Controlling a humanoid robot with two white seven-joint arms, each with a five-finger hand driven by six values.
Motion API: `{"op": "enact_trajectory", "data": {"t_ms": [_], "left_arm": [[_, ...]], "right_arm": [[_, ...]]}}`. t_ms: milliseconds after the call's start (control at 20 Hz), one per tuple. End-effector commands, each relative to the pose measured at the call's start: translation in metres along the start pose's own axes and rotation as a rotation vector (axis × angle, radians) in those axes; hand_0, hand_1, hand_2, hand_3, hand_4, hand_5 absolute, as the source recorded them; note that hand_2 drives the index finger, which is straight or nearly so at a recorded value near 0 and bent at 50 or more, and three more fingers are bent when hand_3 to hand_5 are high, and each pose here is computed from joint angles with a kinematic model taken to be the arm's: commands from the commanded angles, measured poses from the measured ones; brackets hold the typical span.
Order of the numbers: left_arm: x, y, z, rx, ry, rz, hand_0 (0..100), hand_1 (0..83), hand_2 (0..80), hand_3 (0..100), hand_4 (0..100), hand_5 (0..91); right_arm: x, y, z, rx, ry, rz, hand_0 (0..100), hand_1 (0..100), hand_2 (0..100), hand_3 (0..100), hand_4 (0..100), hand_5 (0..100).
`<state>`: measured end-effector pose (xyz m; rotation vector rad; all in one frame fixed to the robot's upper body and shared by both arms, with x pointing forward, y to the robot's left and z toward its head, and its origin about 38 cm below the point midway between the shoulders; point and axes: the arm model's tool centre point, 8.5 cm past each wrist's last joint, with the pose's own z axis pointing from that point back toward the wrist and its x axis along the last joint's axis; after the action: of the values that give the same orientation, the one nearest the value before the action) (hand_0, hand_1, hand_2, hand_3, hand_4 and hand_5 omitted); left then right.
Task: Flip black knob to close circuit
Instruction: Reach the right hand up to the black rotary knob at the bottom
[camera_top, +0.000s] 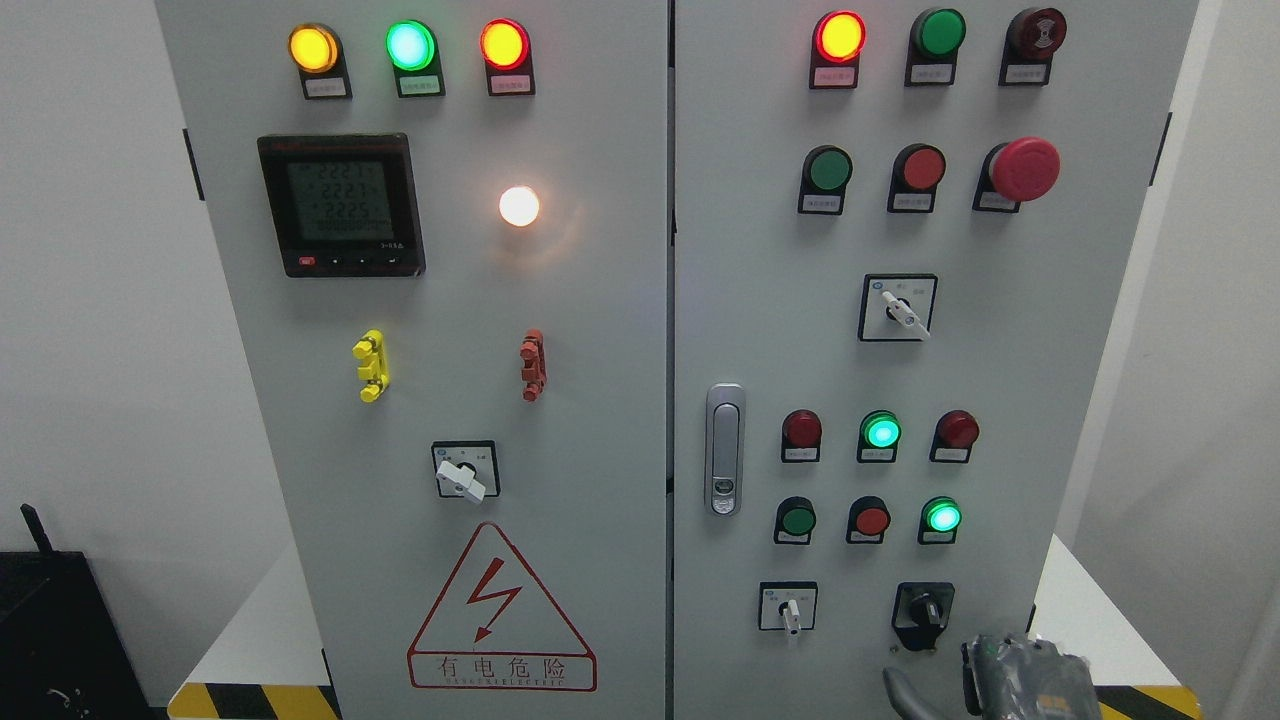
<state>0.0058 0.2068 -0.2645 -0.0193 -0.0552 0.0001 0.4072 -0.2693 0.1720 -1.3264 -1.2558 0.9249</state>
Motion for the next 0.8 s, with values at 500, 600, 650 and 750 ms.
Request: {"op": "enact_trajectory", "data": {"t_ms": [500, 600, 650, 750], "left_arm": [[-0.0101, 0.0009, 0.0001, 0.002, 0.000, 0.022, 0, 0.0, 0.0, 5, 3, 0.0], [-0.0101, 0.0009, 0.0001, 0.002, 0.000, 0.022, 0, 0.0, 0.0, 5, 3, 0.0], [-0.0101, -0.0001, 0.0001, 0.001, 0.000, 0.022, 0, 0.0, 0.0, 5, 3, 0.0], [-0.0101, -0.0001, 0.0001, 0.001, 0.000, 0.022, 0, 0.0, 0.0, 5, 3, 0.0]], "right_arm": [[-0.0105, 0.0031, -0.0138, 0.003, 0.034, -0.005, 0, 0, 90, 100, 77, 83], [-0.0104, 0.0026, -0.0142, 0.002, 0.036, -0.005, 0, 0, 90, 100, 77, 83], [-0.0097, 0.0021, -0.0146, 0.000, 0.034, -0.006, 0, 0, 90, 100, 77, 83], [-0.0088, 0.0011, -0.0162, -0.002, 0.035, -0.008, 0, 0, 90, 100, 77, 83]]}}
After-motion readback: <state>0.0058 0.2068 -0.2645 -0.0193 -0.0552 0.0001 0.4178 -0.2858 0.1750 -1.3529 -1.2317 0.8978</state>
